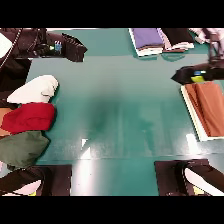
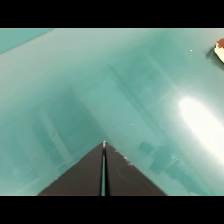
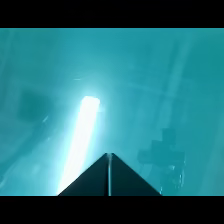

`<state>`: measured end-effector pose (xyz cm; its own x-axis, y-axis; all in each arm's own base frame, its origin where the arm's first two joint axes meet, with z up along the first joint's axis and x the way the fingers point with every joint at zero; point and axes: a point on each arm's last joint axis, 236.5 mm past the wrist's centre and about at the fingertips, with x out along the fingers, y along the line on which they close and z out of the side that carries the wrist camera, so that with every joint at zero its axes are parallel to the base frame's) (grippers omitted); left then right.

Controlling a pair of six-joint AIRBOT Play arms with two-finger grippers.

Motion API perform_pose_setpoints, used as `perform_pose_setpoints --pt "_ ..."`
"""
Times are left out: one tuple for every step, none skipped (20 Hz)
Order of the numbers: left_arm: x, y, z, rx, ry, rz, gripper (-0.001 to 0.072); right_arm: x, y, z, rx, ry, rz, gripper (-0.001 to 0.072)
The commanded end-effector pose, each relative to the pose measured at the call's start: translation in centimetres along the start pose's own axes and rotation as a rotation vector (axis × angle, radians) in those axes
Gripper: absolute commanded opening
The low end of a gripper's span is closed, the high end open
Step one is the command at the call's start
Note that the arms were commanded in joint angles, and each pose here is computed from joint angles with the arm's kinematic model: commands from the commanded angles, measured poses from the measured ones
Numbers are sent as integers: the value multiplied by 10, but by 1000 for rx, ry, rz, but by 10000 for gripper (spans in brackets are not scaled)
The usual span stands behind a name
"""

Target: Fold the shirts.

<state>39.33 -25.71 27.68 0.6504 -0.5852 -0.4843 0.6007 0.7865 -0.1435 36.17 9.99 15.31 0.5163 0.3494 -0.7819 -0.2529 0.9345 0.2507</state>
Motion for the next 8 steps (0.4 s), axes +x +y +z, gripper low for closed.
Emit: perform_pose_setpoints --pt "0 0 2 0 -8 1 28 19 49 3 -120 41 81 13" --pt "0 0 2 0 -9 1 28 21 56 3 -135 46 92 13" --pt "0 0 2 0 -10 1 27 23 61 3 -145 50 100 13" --pt "0 0 3 0 -12 1 27 24 64 2 -153 52 104 13" --pt "0 0 4 0 -16 1 28 24 66 2 -156 54 107 13" --pt "0 0 4 0 -16 2 28 23 66 1 -156 54 107 13" --pt "0 0 4 0 -16 2 28 23 66 0 -156 58 107 13" --pt "0 0 4 0 -16 2 28 23 66 0 -156 62 107 13"
